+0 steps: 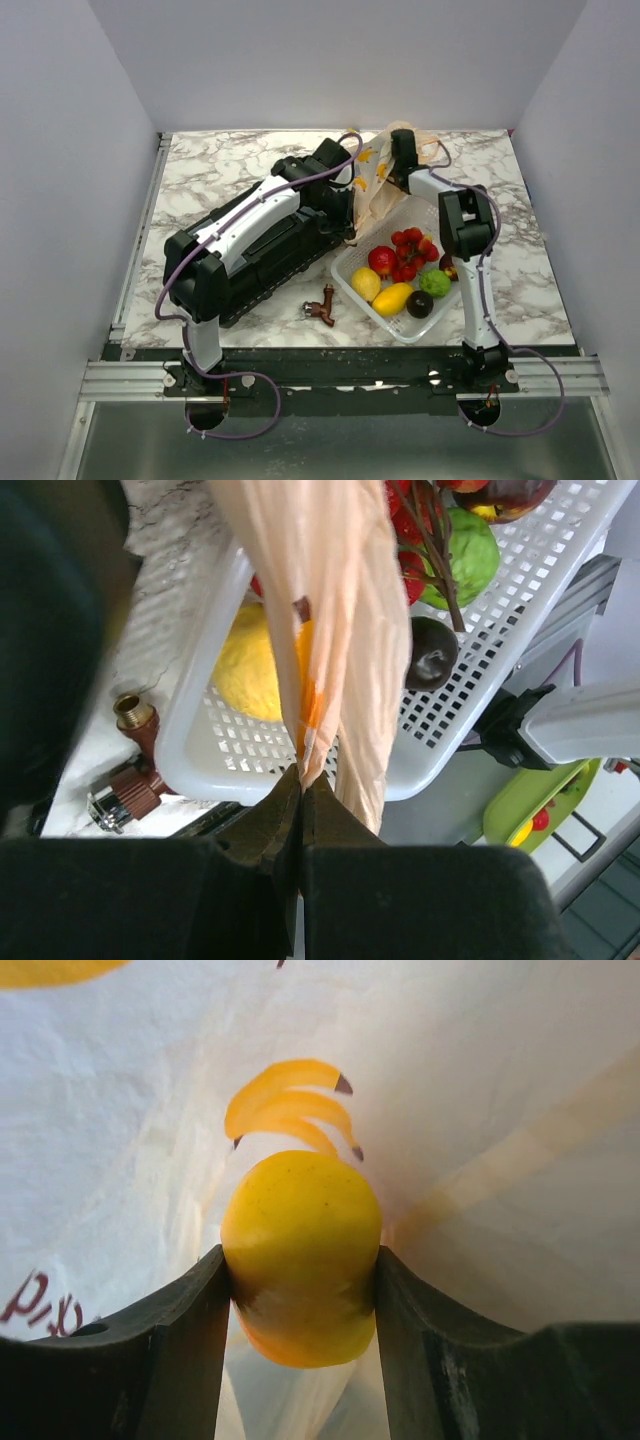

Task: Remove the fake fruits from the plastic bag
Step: Take out the fake fruit from the plastic bag.

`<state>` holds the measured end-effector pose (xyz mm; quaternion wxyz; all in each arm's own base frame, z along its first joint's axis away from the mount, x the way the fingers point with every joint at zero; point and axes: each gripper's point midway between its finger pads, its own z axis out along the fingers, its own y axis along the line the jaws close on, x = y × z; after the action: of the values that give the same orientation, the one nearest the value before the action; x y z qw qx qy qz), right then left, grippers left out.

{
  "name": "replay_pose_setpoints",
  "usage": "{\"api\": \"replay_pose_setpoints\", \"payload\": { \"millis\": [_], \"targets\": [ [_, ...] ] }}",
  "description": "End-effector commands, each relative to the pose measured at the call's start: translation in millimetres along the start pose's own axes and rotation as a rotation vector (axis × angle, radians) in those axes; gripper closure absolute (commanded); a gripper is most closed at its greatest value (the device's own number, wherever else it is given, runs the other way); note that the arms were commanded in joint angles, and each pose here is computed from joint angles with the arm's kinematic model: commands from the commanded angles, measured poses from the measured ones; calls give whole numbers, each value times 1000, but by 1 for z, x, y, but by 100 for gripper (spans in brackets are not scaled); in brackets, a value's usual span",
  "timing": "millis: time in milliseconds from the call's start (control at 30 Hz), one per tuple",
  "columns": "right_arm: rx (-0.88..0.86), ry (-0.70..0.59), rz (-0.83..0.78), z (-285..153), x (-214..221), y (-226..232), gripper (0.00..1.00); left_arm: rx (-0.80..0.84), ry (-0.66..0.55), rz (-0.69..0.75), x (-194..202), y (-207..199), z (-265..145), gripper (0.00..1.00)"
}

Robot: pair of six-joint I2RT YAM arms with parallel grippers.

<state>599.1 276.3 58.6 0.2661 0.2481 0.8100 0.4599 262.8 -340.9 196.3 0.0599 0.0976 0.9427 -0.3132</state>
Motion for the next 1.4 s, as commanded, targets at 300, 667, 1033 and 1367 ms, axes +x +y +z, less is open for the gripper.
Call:
{"api": "replay_pose_setpoints", "payload": {
  "millis": [300,667,1033,1367],
  "targets": [
    [135,-120,-150,-109,-33,5,87,64,-84,-90,-8,7,-29,100],
    [231,57,-166,-137,9,-17,91,128,-100,-115,-32,-15,-28,100],
    [245,144,-307,-185,25,10,92,137,-67,-182,-39,-15,-11,100],
    [319,117,-418,-211,22,5,96,166,-63,-198,-45,-19,-12,100]
  ]
}}
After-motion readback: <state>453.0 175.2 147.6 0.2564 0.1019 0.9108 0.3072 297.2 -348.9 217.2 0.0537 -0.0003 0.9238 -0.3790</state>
